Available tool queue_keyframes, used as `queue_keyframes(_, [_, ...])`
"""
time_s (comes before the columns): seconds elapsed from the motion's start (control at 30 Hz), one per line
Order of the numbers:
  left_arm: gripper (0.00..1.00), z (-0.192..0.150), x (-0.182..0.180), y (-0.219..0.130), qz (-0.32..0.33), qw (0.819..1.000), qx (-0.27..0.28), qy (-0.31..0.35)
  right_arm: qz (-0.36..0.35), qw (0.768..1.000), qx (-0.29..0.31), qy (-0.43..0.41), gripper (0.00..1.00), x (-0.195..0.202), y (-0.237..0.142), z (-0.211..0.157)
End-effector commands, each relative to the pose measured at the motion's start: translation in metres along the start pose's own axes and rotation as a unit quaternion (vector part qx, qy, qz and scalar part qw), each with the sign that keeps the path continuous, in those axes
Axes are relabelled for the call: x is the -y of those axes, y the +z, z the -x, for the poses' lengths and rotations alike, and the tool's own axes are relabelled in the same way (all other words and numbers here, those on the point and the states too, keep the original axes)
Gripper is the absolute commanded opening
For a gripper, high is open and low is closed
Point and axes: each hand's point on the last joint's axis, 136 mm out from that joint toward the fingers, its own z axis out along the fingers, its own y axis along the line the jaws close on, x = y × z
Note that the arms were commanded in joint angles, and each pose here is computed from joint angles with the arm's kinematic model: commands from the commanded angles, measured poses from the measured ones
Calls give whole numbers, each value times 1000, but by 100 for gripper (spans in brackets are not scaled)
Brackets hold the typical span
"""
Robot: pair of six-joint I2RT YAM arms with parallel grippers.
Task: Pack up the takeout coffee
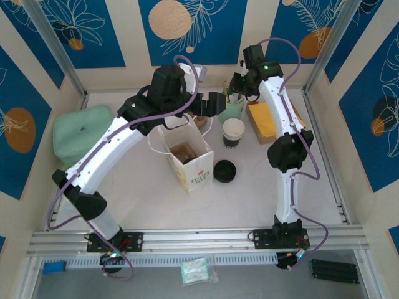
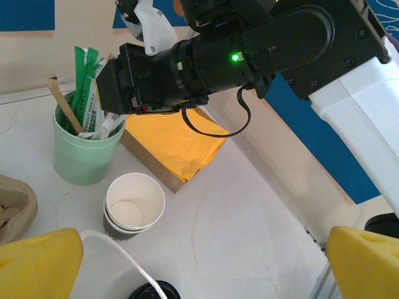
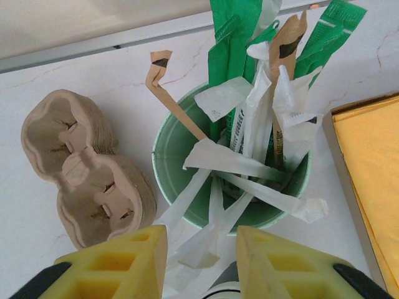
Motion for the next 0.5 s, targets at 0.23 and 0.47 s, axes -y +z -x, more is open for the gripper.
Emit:
queue_keyframes(0.23, [100, 11, 8, 1, -11, 1000, 16, 11, -2, 1000, -5, -9, 22, 2, 0, 0])
queue_keyframes(0.47, [100, 9, 9, 3, -12, 1000, 13, 11, -1, 1000, -3, -17, 1, 0, -2, 1])
